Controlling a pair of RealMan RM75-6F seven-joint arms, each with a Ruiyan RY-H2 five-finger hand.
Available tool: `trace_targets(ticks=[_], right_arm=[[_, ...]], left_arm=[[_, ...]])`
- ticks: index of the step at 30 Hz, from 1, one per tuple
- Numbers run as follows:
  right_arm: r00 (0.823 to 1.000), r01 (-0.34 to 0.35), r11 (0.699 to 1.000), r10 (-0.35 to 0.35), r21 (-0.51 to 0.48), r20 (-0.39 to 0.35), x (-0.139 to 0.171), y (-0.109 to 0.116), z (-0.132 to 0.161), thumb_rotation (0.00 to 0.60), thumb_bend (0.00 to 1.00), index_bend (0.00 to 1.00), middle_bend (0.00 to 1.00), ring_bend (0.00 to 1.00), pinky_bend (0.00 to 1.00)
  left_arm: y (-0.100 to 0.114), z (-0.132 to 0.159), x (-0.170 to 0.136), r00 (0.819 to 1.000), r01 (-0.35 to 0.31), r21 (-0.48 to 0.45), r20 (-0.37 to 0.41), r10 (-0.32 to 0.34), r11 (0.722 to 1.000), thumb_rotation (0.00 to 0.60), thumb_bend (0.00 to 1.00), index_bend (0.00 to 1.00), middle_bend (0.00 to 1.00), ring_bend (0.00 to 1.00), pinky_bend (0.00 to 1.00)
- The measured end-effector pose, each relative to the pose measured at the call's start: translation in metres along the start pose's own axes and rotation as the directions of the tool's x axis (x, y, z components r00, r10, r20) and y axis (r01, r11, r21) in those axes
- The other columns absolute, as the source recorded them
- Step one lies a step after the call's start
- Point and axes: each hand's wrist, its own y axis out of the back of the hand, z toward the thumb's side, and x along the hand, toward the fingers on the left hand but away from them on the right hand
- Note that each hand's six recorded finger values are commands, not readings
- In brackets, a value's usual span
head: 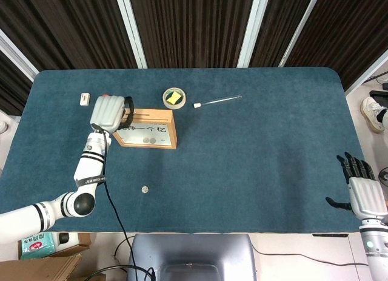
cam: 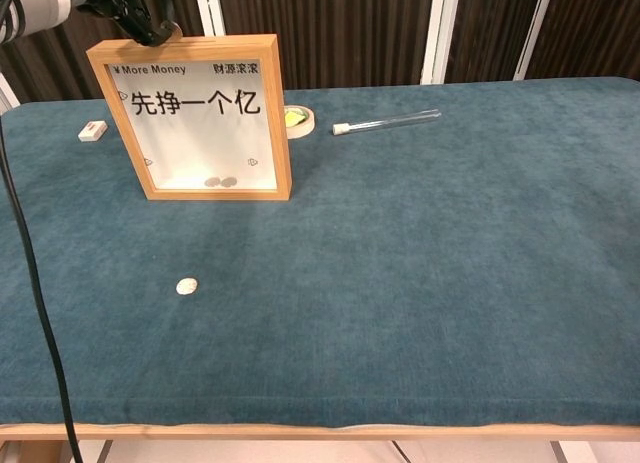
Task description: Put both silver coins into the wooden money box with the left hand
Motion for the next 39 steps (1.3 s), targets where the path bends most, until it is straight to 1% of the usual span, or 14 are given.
trace_targets(ticks=[8,11,15,18,23,26,30,33,36,39], right_arm=[[1.0,0.002,1.0,-0.002,-0.001,0.002,0.0,0.001,-0.001,0.6,0.12,0.0,0.0,0.0,0.0],[1.0,0.002,1.0,-0.002,-0.001,0.003,0.001,0.001,-0.001,0.6,0.12,0.0,0.0,0.0,0.0],[1.0,0.002,1.0,-0.002,-0.002,0.004,0.0,0.001,-0.001,0.6,0.12,0.0,0.0,0.0,0.0],[1.0,0.001,1.0,-0.001,-0.001,0.004,0.0,0.001,-0.001,0.6,0.12,0.0,0.0,0.0,0.0],[1.0,0.003,1.0,-0.003,-0.002,0.003,0.001,0.001,-0.001,0.6,0.12,0.0,0.0,0.0,0.0],[1.0,0.0,1.0,0.0,0.0,0.0,0.001,0.0,-0.001,0.6,0.12,0.0,0.0,0.0,0.0],[1.0,-0.001,1.0,0.001,-0.001,-0.008,0.002,0.0,0.001,0.6,0.12,0.0,0.0,0.0,0.0],[1.0,0.0,1.0,0.0,-0.002,-0.016,0.004,0.0,0.003,0.6,0.12,0.0,0.0,0.0,0.0],[1.0,0.001,1.0,-0.001,-0.003,-0.027,0.006,0.0,0.005,0.6,0.12,0.0,0.0,0.0,0.0],[0.999,0.002,1.0,-0.002,-0.003,-0.041,0.009,0.0,0.007,0.6,0.12,0.0,0.0,0.0,0.0]], left_arm=[[-0.003,-0.001,0.001,1.0,0.01,0.005,-0.003,-0.01,1.0,0.6,0.47,0.58,1.0,1.0,1.0],[-0.003,0.0,0.001,1.0,0.011,0.005,-0.001,-0.011,1.0,0.6,0.46,0.54,1.0,1.0,1.0],[-0.003,-0.001,0.0,1.0,0.01,0.007,0.001,-0.01,1.0,0.6,0.45,0.45,1.0,1.0,1.0],[-0.003,0.0,0.0,1.0,0.008,0.006,0.003,-0.008,1.0,0.6,0.45,0.41,1.0,1.0,1.0],[0.0,0.001,-0.003,1.0,-0.004,0.001,0.013,0.004,1.0,0.6,0.43,0.4,1.0,1.0,1.0],[0.005,0.005,-0.009,0.999,-0.026,-0.009,0.038,0.026,1.0,0.6,0.41,0.4,1.0,1.0,1.0],[0.014,0.01,-0.03,0.993,-0.073,-0.029,0.089,0.075,0.997,0.6,0.4,0.39,1.0,1.0,1.0],[0.016,0.007,-0.056,0.985,-0.106,-0.059,0.129,0.113,0.993,0.6,0.39,0.39,1.0,1.0,1.0],[0.01,-0.001,-0.088,0.977,-0.118,-0.093,0.165,0.132,0.989,0.6,0.39,0.39,1.0,1.0,1.0],[-0.007,-0.011,-0.123,0.974,-0.092,-0.122,0.195,0.115,0.988,0.6,0.39,0.39,1.0,1.0,1.0]])
